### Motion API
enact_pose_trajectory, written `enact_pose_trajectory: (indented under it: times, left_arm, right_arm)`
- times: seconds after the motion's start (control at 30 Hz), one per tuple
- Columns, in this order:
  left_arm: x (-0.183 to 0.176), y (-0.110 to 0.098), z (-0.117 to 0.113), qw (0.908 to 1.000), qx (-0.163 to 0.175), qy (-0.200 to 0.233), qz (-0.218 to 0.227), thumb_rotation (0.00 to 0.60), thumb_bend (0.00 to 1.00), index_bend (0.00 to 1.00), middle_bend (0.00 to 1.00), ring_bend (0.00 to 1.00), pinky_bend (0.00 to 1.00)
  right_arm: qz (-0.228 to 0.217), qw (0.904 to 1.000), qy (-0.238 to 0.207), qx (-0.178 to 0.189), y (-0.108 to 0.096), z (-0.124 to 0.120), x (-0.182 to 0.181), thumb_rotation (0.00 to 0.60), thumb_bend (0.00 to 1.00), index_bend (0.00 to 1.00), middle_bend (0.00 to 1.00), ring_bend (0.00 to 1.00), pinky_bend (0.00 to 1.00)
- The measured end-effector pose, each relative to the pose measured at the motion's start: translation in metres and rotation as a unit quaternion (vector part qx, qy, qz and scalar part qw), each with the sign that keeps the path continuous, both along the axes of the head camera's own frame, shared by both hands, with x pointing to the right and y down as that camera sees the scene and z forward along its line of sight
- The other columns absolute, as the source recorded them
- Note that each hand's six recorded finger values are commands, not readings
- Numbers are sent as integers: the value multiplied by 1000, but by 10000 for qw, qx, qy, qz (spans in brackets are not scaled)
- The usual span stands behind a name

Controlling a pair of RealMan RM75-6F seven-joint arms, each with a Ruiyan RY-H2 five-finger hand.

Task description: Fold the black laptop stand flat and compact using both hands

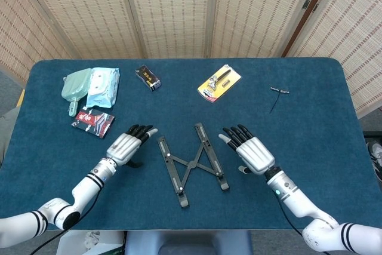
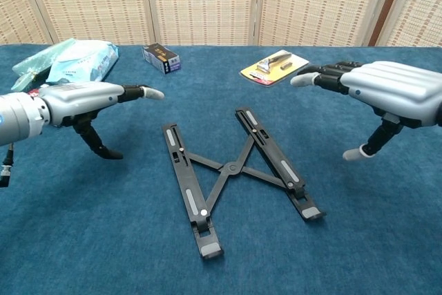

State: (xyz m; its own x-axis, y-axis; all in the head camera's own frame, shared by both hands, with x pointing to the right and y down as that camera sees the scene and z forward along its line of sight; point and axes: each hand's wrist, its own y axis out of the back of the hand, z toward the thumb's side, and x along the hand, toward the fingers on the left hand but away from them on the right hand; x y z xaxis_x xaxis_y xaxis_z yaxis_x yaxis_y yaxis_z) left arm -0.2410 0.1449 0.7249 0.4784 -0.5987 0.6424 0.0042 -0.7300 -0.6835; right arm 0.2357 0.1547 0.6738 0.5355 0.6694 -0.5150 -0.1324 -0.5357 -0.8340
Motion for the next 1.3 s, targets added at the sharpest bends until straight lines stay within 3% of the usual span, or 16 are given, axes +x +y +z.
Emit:
enact_pose_trajectory:
  times: [0.37, 1.3]
  left_arm:
    - [24, -4, 11, 9999, -109, 117, -30, 600, 174, 0, 0, 0, 0]
    - [34, -3, 30, 9982, -420, 251, -345, 600, 173, 0, 0, 0, 0]
  right_arm:
    - [165, 9995, 205, -157, 17, 21, -20, 600, 0, 0, 0, 0, 0]
    - [84, 9996, 235, 101, 29, 50, -43, 600, 0, 0, 0, 0, 0]
